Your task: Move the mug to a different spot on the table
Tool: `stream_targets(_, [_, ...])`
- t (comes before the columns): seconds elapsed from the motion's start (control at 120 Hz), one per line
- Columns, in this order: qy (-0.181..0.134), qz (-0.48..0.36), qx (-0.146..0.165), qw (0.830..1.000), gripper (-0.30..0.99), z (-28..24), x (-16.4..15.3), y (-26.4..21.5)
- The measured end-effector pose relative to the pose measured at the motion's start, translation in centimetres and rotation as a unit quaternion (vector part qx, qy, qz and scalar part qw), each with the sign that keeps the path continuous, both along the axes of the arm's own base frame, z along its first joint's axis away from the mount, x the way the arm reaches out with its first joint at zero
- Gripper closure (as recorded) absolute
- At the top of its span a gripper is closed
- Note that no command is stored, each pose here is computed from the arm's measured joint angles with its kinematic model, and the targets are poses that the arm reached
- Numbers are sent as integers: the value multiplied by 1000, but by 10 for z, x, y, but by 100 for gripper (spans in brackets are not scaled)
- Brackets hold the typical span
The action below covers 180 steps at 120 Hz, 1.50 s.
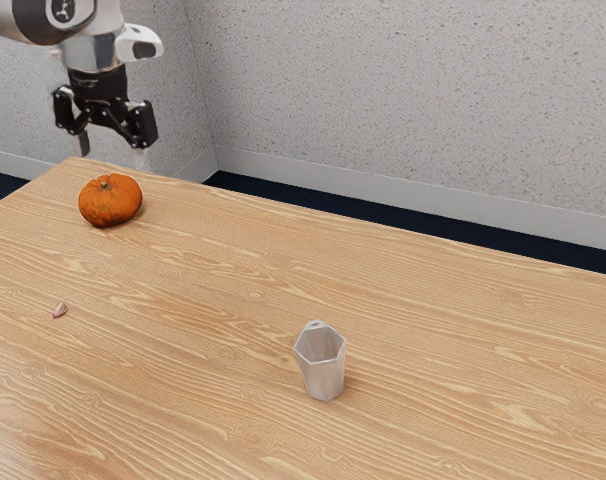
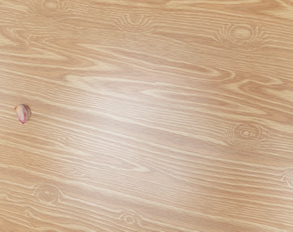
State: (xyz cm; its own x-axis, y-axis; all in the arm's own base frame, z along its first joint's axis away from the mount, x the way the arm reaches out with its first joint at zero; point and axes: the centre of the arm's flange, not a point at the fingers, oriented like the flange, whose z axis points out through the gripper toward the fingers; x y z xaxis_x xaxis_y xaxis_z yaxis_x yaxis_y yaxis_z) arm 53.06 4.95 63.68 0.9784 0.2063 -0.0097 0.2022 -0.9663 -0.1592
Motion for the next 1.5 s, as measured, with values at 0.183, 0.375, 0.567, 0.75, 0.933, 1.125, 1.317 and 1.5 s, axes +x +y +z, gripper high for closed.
stream_targets(0.183, [-13,11,2,1000,0,4,3,-5])
stream_targets(0.375, [-17,39,-25,999,0,-61,56,-25])
stream_targets(0.567, [-3,85,-95,992,0,-135,85,-124])
stream_targets(0.75, [26,153,-106,982,0,-204,97,-180])
stream_targets(0.933, [35,197,-96,975,0,-245,93,-210])
stream_targets(1.125, [25,214,-82,973,0,-271,90,-221])
stream_targets(1.317, [16,228,-80,970,0,-295,97,-224])
stream_targets(1.5, [15,234,-83,968,0,-310,98,-232])
